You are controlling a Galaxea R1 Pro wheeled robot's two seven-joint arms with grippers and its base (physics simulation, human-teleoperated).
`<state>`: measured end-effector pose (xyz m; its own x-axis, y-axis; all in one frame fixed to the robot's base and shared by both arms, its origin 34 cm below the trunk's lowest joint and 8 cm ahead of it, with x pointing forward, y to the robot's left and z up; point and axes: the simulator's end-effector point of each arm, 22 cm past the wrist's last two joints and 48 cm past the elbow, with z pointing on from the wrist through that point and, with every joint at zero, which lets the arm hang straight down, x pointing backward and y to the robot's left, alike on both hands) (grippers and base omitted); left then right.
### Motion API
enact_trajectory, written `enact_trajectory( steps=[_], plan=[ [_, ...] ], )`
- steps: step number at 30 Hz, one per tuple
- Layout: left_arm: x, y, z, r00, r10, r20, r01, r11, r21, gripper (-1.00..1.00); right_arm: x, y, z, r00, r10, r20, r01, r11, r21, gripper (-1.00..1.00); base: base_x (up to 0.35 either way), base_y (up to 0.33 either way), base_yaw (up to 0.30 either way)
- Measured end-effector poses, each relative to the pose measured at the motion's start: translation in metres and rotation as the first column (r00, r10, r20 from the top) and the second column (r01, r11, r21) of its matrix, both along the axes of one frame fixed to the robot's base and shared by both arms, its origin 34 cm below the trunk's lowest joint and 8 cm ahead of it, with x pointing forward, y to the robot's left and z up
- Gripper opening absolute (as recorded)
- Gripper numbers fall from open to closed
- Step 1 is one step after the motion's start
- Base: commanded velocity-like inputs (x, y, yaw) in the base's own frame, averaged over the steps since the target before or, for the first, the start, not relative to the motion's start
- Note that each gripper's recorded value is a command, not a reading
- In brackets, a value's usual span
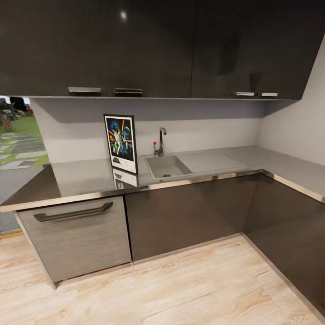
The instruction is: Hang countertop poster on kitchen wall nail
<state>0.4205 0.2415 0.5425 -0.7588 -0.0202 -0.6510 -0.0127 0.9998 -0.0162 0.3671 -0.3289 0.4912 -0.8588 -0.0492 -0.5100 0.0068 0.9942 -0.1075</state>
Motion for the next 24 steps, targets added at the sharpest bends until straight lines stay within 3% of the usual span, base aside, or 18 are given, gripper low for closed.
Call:
enact_trajectory(
  steps=[14, 24],
  plan=[
    [0.0001, 0.0005, 0.0001, 1.000, 0.001, 0.000, -0.001, 1.000, 0.000, 1.00, 0.0004, 0.0006, 0.0001, 1.000, 0.000, 0.001, 0.000, 1.000, 0.001, 1.00, 0.140, -0.265, 0.263],
    [0.0037, -0.0019, 0.0029, 1.000, 0.004, 0.011, -0.004, 1.000, -0.006, 1.00, 0.0031, -0.0005, 0.0014, 1.000, 0.002, 0.007, -0.002, 1.000, -0.001, 1.00, 0.024, -0.035, 0.039]
  ],
)
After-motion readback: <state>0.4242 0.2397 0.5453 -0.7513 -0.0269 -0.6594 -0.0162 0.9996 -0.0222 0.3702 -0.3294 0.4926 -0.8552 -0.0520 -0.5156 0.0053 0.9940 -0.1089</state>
